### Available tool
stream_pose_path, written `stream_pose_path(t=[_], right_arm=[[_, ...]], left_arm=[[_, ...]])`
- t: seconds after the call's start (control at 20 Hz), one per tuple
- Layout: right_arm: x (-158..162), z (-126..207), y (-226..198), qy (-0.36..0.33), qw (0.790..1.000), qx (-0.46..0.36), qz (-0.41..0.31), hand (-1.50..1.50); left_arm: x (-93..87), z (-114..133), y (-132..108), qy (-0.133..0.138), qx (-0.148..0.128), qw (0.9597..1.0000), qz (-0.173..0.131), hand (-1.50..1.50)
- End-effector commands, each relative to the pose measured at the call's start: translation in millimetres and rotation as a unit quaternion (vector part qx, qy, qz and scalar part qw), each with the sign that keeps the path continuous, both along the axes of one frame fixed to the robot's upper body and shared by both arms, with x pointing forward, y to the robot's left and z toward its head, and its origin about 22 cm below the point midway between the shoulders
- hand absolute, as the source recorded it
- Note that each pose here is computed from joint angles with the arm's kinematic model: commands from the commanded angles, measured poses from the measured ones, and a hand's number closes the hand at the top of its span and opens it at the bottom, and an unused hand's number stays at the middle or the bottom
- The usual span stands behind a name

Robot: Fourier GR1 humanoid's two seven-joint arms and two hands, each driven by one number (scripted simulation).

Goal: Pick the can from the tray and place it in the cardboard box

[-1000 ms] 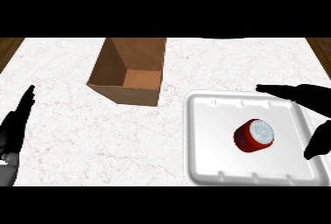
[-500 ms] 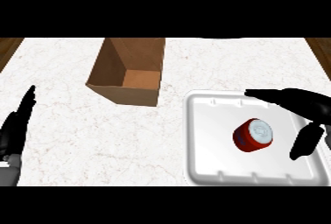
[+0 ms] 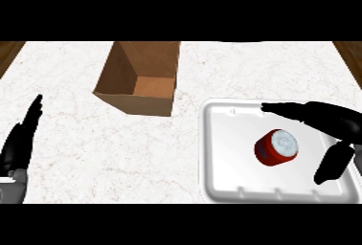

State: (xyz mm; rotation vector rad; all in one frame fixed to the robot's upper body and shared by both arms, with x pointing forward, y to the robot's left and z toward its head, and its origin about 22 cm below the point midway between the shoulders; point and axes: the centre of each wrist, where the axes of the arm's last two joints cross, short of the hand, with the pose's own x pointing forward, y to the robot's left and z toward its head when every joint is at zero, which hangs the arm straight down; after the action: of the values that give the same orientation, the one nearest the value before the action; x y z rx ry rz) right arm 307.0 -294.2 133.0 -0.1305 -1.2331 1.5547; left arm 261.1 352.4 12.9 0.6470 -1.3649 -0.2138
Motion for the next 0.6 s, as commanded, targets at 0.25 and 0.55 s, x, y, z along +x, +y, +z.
stream_pose_path(t=[0.25,0.55], right_arm=[[-8,7,39,0.013,0.998,-0.057,0.005,-1.5],[-28,-17,52,0.022,0.996,-0.081,-0.018,-1.5]], left_arm=[[6.3,7,15,-0.001,-0.002,1.0,0.001,0.0],[-20.7,-17,18,0.004,-0.004,1.0,0.007,0.0]])
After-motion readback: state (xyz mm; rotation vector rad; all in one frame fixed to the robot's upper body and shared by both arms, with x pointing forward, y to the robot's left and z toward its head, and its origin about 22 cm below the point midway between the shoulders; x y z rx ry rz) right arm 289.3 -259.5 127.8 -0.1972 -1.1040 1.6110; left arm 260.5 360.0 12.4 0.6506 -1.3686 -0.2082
